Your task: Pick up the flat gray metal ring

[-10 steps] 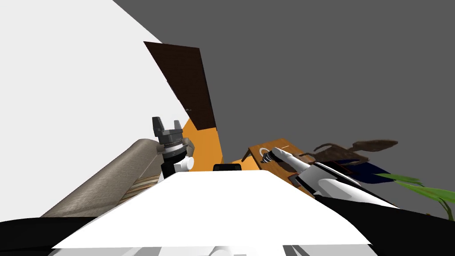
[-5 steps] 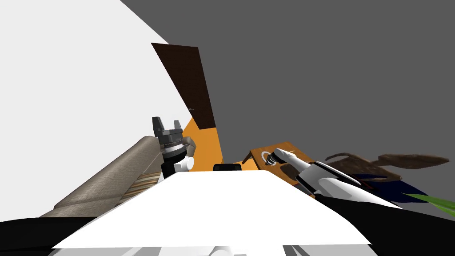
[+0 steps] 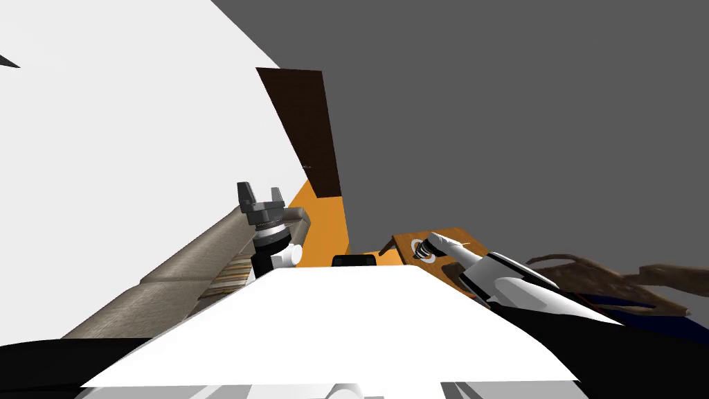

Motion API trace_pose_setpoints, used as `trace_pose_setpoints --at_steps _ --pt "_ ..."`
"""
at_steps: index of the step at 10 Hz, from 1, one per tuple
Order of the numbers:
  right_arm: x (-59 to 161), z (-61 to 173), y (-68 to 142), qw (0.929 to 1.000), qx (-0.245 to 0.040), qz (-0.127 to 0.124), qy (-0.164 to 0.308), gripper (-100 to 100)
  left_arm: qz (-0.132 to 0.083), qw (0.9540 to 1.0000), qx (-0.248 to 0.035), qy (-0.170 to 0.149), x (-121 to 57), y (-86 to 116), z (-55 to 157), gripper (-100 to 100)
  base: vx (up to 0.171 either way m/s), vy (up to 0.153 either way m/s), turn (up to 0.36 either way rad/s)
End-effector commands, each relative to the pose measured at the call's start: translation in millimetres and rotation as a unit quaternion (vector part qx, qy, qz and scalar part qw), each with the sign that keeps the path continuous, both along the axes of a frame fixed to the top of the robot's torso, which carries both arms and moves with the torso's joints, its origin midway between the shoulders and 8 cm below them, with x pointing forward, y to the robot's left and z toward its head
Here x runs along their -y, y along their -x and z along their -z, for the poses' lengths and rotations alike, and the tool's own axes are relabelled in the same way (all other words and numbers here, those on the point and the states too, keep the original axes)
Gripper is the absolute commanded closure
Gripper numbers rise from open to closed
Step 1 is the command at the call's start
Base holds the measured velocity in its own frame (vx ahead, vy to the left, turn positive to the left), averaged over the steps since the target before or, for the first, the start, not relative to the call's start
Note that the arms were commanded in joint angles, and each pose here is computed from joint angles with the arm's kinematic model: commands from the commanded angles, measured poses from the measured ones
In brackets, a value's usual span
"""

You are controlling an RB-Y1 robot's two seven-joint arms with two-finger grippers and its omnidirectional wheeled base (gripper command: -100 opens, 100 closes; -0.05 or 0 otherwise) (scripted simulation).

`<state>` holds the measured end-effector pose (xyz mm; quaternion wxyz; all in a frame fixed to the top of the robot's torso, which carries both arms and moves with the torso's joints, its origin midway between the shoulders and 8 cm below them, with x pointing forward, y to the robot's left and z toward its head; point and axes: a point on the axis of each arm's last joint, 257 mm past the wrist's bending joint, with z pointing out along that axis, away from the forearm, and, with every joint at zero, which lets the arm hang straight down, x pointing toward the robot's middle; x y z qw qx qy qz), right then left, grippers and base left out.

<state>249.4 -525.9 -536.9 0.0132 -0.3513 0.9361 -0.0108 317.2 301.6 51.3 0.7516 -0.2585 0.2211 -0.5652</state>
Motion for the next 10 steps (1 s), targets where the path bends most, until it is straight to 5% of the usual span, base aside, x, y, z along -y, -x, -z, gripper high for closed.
trace_pose_setpoints --at_steps 1,6,9,10 --pt "3.2 3.9 6.2 0.9997 0.001 0.026 0.0 -100 0.0 1.0 0.0 0.0 0.0 0.0 0.0 0 -0.111 -0.097 0.281" --pt "9.1 16.5 26.7 0.9952 0.0 0.098 0.0 -100 0.0 1.0 0.0 0.0 0.0 0.0 0.0 0 -0.117 -0.057 0.288" --pt "9.9 17.4 28.9 0.9944 0.0 0.106 0.0 -100 0.0 1.0 0.0 0.0 -0.1 0.0 0.1 0 -0.059 -0.02 0.087" --pt "10.3 17.5 28.9 0.9943 0.0 0.107 0.001 100 0.0 1.0 0.0 0.0 -0.1 0.1 0.1 0 -0.007 -0.001 -0.009"
